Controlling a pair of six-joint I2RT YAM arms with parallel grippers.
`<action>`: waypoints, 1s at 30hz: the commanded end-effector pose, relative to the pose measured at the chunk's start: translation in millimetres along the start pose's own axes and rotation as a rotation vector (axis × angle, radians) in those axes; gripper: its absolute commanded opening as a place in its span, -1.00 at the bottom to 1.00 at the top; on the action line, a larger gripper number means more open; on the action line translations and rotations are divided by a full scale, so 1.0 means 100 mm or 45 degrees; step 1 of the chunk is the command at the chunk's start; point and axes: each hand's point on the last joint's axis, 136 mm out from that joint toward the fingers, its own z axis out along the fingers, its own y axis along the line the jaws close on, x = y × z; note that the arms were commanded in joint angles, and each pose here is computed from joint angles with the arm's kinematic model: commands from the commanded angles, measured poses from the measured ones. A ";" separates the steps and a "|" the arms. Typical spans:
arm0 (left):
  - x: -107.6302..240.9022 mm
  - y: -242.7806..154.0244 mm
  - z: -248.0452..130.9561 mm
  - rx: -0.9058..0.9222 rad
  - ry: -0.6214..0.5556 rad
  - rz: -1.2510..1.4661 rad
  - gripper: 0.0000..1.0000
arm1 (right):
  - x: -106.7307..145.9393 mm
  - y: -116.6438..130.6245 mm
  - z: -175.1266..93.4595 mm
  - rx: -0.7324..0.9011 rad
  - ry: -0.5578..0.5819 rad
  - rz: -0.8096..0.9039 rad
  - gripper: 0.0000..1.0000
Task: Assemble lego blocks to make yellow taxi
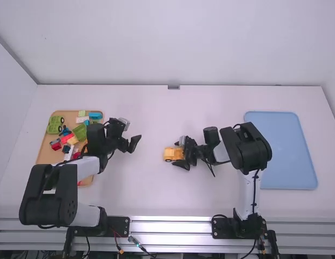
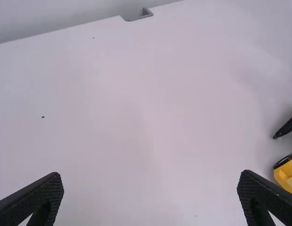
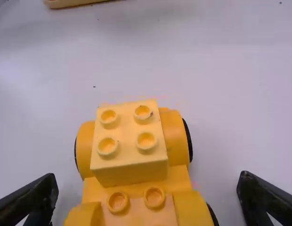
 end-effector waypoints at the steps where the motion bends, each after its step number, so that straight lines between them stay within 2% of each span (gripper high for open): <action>1: 0.04 -0.01 0.00 -0.001 0.011 -0.012 0.98 | 0.04 -0.08 -0.08 0.073 0.074 0.062 0.98; 7: 0.05 0.00 0.00 -0.002 0.014 -0.015 0.98 | 0.05 -0.05 -0.24 0.156 0.301 0.042 0.98; 10: 0.05 -0.01 0.00 0.001 0.016 -0.015 0.98 | 0.01 -0.08 -0.44 0.263 0.467 0.053 0.98; 14: 0.06 -0.02 0.00 0.002 0.022 -0.021 0.98 | -0.08 -0.10 -0.67 0.371 0.585 0.044 0.98; 18: 0.03 0.13 -0.01 -0.072 0.032 -0.126 0.98 | -0.22 -0.07 -0.80 0.415 0.611 0.028 0.98; 21: -0.05 0.38 -0.03 -0.174 0.061 -0.232 0.98 | -0.37 -0.07 -0.91 0.465 0.608 -0.009 0.98; 25: -0.14 0.59 -0.09 -0.217 0.115 -0.317 0.98 | -0.44 -0.10 -0.96 0.503 0.607 -0.034 0.98; 30: -0.05 1.23 -0.45 -0.578 0.320 -0.560 0.98 | -0.50 -0.15 -0.96 0.526 0.582 -0.065 0.98</action>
